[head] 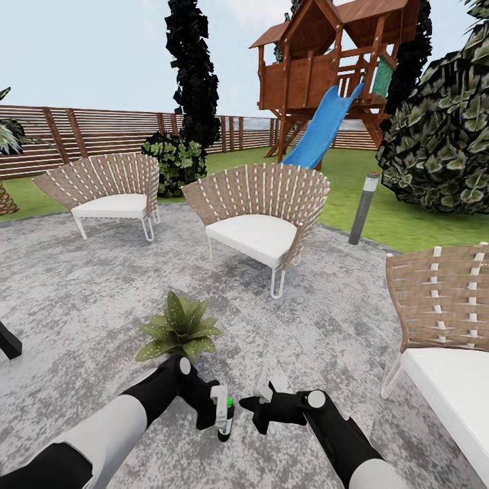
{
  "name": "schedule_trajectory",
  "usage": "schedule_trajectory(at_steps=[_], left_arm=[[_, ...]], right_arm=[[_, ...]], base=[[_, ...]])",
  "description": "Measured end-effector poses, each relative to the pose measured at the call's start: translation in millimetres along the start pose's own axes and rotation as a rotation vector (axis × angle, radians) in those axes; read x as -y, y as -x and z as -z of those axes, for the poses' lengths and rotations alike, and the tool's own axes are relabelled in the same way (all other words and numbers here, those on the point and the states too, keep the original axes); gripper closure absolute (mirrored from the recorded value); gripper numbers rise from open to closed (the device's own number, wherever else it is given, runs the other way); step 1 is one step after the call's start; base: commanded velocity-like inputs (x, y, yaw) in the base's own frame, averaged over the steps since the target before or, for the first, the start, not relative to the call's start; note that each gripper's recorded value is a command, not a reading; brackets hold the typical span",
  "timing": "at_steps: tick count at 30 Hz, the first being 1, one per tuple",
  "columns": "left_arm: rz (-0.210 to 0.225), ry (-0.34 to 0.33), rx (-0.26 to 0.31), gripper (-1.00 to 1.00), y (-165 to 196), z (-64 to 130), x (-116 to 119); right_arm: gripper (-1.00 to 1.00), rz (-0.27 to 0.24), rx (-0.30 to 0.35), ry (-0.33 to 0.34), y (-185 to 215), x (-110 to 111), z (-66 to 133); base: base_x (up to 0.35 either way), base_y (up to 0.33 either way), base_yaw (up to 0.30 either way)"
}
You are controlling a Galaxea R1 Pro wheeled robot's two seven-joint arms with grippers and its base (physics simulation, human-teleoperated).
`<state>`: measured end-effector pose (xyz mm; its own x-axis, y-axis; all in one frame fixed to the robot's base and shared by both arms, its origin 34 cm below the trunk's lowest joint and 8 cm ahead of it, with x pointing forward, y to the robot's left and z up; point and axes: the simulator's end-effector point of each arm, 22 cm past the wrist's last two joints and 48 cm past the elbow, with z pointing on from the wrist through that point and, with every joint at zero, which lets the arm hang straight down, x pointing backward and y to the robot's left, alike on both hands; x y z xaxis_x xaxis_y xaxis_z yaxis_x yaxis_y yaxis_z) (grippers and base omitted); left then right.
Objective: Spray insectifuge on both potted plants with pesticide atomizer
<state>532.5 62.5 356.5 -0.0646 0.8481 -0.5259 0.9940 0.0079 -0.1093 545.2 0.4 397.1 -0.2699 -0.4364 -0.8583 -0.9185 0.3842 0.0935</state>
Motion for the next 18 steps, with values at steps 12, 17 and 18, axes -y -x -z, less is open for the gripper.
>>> schedule_trajectory(at_steps=[12,17,18], left_arm=[[-0.008,-0.015,0.016,1.0,10.7,-3.3,4.1],[-0.013,-0.021,0.024,1.0,17.5,-5.7,6.0],[-0.014,-0.021,0.025,1.0,18.0,-5.9,6.1]], right_arm=[[1.0,0.001,-0.001,0.0,-0.3,-0.1,0.0],[1.0,0.0,-0.002,0.001,-0.8,-0.3,-0.1],[1.0,0.0,-0.002,0.001,-0.8,-0.3,-0.1]], base=[[0.0,0.0,0.0],[0.0,0.0,0.0],[0.0,0.0,0.0]])
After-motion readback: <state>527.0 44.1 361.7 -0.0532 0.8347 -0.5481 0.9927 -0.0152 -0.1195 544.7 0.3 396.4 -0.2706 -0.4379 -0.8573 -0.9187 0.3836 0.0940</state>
